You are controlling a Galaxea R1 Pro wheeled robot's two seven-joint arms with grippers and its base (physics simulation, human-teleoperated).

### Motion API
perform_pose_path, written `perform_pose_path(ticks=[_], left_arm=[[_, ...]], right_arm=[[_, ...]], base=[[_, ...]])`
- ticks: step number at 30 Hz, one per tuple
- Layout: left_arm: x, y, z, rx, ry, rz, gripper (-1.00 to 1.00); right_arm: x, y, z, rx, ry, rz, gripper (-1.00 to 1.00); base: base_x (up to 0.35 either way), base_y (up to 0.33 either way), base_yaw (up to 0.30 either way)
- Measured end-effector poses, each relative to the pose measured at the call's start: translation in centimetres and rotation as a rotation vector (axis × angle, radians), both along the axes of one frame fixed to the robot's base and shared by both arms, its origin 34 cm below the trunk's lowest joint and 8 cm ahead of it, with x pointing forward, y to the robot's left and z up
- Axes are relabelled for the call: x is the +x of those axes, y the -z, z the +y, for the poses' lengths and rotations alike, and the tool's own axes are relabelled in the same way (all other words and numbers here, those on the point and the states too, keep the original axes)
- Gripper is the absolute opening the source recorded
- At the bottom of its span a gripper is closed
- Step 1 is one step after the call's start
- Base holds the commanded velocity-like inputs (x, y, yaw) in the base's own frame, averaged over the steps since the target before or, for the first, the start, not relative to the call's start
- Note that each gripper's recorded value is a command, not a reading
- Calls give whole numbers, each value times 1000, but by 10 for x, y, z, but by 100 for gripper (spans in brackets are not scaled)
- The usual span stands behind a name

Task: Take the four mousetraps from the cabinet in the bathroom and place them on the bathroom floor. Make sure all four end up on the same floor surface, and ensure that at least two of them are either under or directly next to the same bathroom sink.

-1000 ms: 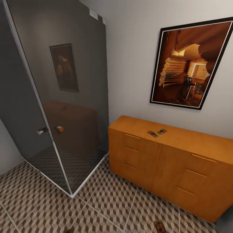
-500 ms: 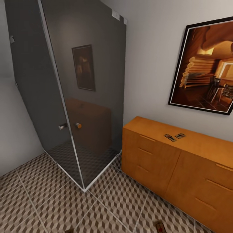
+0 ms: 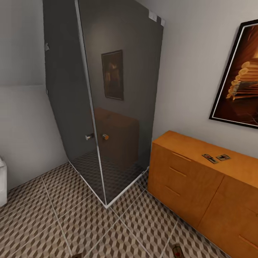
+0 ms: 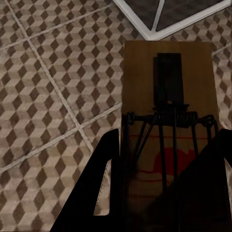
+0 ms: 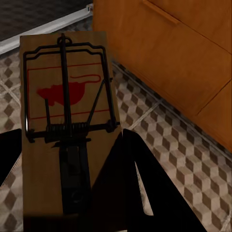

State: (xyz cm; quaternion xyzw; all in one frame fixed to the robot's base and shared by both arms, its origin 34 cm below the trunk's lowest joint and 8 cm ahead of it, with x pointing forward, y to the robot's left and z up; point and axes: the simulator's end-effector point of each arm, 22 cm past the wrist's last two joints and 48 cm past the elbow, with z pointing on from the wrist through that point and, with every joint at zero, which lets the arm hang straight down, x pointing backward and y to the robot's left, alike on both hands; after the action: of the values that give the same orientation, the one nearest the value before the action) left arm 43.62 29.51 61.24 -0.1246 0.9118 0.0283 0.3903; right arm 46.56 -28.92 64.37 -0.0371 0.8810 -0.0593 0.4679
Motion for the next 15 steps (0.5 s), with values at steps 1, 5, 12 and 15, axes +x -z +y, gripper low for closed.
perform_pose_path(ticks=[1,5,12,15], left_arm=[[0,0,0,0,0,0,-100],[0,0,0,0,0,0,-100],[0,0,0,1,0,0,-100],[0,0,0,0,0,0,-100]], right_arm=[[0,0,0,0,0,0,-100],[0,0,0,0,0,0,-100],[0,0,0,-1,2,0,-100],[0,0,0,-1,2,0,-100]], base=[[0,0,300],[0,0,300],[0,0,300],[0,0,300]])
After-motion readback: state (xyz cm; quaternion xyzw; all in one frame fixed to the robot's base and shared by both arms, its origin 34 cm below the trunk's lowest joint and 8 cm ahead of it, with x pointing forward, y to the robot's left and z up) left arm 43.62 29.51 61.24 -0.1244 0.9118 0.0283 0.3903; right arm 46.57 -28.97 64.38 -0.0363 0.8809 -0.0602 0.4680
